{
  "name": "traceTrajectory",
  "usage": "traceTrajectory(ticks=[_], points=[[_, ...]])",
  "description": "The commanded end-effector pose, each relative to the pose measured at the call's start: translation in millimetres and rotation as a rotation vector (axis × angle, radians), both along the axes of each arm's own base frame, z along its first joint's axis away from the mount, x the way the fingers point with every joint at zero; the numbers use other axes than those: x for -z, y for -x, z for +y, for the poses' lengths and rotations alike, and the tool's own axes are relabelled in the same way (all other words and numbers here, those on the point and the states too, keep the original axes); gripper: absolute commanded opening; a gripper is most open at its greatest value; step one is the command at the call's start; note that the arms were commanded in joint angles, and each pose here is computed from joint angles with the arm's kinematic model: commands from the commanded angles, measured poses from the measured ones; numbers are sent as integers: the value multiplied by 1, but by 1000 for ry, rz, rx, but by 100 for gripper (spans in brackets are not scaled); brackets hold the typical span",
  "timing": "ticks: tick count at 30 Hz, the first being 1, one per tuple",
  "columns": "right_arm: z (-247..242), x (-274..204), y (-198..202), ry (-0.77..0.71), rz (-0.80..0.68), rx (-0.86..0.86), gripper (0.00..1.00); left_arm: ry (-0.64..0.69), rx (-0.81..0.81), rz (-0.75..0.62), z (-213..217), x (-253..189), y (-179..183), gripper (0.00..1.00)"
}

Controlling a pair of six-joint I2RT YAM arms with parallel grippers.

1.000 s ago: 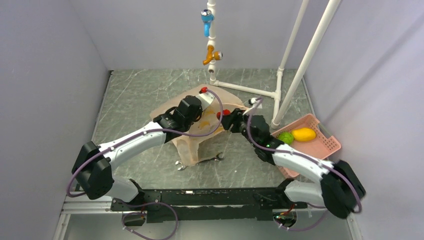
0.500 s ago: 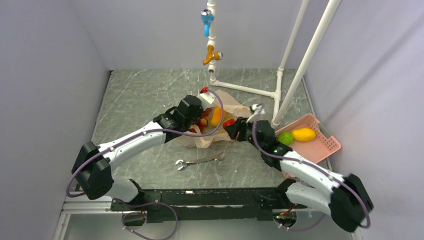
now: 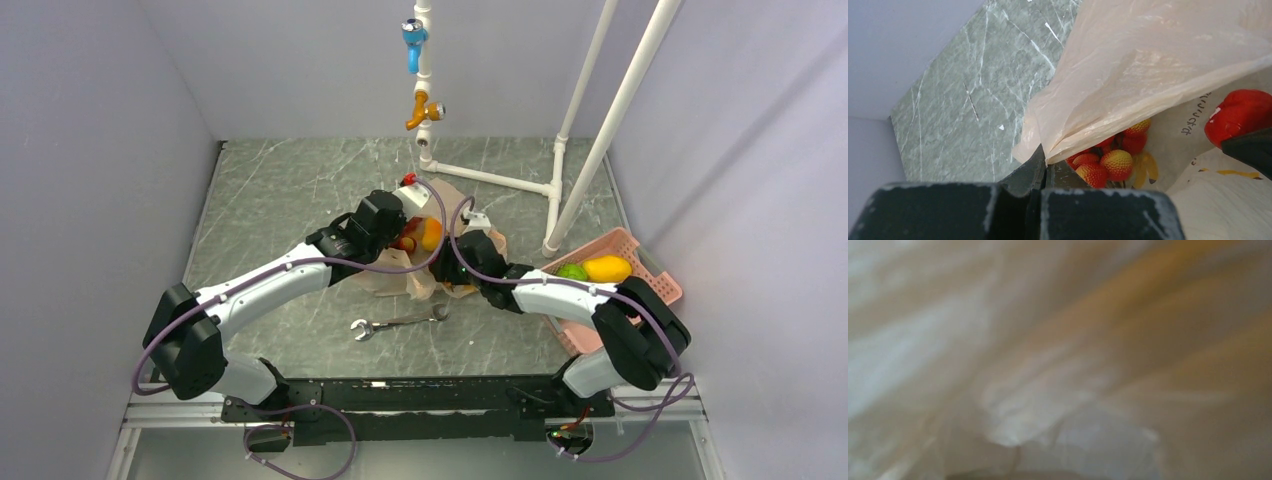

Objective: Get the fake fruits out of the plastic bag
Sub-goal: Adjust the fake fruit in the plastic bag.

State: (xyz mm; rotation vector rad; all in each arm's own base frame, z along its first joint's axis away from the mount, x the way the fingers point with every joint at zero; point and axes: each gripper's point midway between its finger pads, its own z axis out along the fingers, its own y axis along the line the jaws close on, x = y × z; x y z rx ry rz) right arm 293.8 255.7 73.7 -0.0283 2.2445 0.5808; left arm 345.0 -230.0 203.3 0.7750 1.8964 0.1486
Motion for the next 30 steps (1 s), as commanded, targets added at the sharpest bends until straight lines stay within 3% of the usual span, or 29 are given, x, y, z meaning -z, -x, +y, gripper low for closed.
traceTrajectory(ticks=[1, 5, 19, 20, 24, 29, 30], points=[[-18, 12, 8, 83, -10, 67, 39, 55, 20, -20, -9, -20, 1, 0], [-24, 2, 9, 120, -41, 50, 58, 49, 31, -12, -11, -18, 1, 0], [-17, -36, 19, 143, -141, 17, 81, 40, 86, 47, -23, -6, 6, 0], [-18, -34, 17, 150, -140, 29, 83, 40, 95, 57, -24, -4, 7, 6], [-11, -32, 14, 117, -131, 38, 83, 86, 131, 94, -30, -10, 17, 46], [-7, -38, 12, 94, -141, 34, 83, 209, 161, 187, -37, -31, 42, 77], [-8, -41, 12, 91, -146, 41, 83, 237, 164, 222, -39, -36, 50, 88]])
